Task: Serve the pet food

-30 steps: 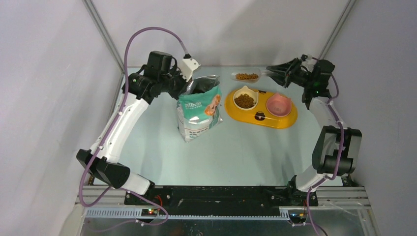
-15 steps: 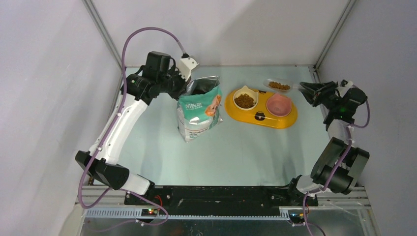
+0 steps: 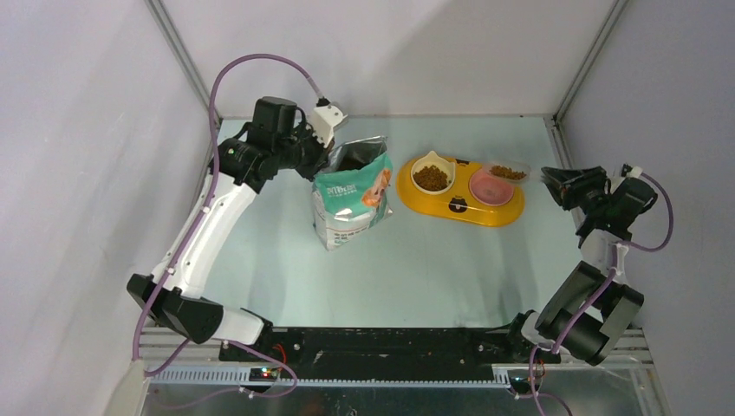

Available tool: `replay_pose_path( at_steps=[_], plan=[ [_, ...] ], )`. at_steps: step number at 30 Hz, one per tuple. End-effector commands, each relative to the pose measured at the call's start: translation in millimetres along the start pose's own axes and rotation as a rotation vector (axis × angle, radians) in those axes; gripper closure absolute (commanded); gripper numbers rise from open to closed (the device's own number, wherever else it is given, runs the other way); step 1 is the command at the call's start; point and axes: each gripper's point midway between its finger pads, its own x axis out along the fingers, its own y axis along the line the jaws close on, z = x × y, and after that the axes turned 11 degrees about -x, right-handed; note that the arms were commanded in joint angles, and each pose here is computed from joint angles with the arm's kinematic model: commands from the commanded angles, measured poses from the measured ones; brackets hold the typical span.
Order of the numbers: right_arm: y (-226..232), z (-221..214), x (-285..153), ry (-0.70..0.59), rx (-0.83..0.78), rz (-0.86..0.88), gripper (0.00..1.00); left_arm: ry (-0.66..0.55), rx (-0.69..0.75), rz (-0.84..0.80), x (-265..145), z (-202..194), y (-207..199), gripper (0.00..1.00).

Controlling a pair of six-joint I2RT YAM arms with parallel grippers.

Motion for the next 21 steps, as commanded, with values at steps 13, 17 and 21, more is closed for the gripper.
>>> replay_pose_path(
  at_steps=[13,17,21],
  plan=[
    [-55,21,2,-0.092,-0.265,-0.277,1.0,-0.03,-0.047,-0.046,-9,-2,-13,1.0],
    [-58,20,11,-0.071,-0.355,-0.338,1.0,-0.037,-0.065,-0.043,-10,-4,-14,1.0],
    [-55,12,20,-0.036,-0.459,-0.389,1.0,-0.037,-0.071,-0.043,-11,-8,-15,1.0]
  ],
)
